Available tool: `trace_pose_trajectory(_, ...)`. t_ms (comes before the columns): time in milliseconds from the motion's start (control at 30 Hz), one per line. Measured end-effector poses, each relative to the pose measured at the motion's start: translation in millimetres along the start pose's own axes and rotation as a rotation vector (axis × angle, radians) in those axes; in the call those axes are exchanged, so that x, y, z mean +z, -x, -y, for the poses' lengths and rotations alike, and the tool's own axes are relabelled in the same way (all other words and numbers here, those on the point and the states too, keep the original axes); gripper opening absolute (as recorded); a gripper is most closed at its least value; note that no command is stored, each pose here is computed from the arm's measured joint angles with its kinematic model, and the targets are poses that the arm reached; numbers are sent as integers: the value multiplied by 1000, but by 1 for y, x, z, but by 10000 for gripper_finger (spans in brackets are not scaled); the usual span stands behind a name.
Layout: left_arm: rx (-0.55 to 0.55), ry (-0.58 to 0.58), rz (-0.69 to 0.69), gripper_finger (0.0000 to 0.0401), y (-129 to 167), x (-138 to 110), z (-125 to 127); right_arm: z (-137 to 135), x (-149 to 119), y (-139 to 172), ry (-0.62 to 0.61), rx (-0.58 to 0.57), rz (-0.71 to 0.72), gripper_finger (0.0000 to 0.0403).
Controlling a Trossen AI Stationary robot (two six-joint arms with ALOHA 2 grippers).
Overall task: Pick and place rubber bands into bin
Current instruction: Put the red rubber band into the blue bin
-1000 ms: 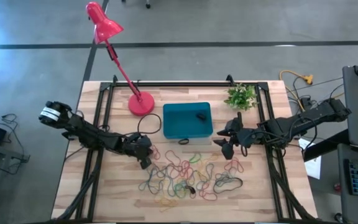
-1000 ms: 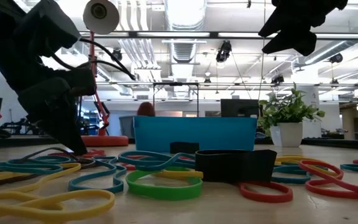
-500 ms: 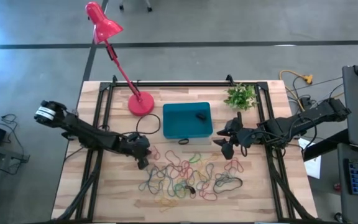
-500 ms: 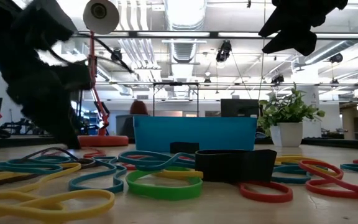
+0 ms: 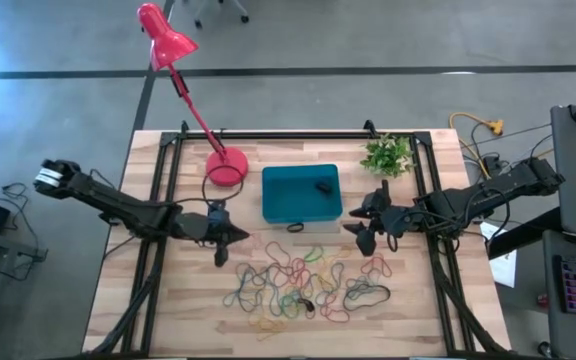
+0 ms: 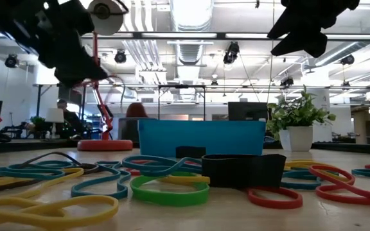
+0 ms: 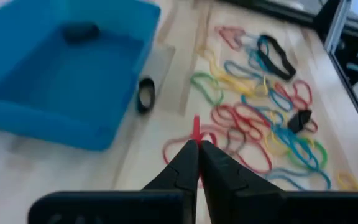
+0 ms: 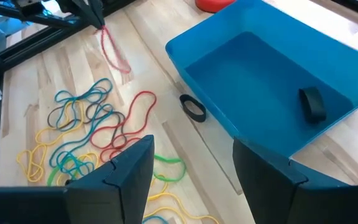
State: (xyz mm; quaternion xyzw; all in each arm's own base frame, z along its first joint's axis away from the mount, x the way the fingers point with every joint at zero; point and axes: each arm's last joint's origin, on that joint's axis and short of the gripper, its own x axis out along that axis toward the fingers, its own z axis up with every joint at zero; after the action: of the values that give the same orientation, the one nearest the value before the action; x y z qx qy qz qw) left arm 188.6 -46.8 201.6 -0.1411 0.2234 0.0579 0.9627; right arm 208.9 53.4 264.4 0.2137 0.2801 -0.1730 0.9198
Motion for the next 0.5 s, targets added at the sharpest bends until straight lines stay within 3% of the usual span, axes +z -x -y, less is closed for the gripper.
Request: trace_pose_trajectory(500, 60, -35, 177, 0, -24, 22, -11, 1, 1, 0, 5, -26, 22, 205)
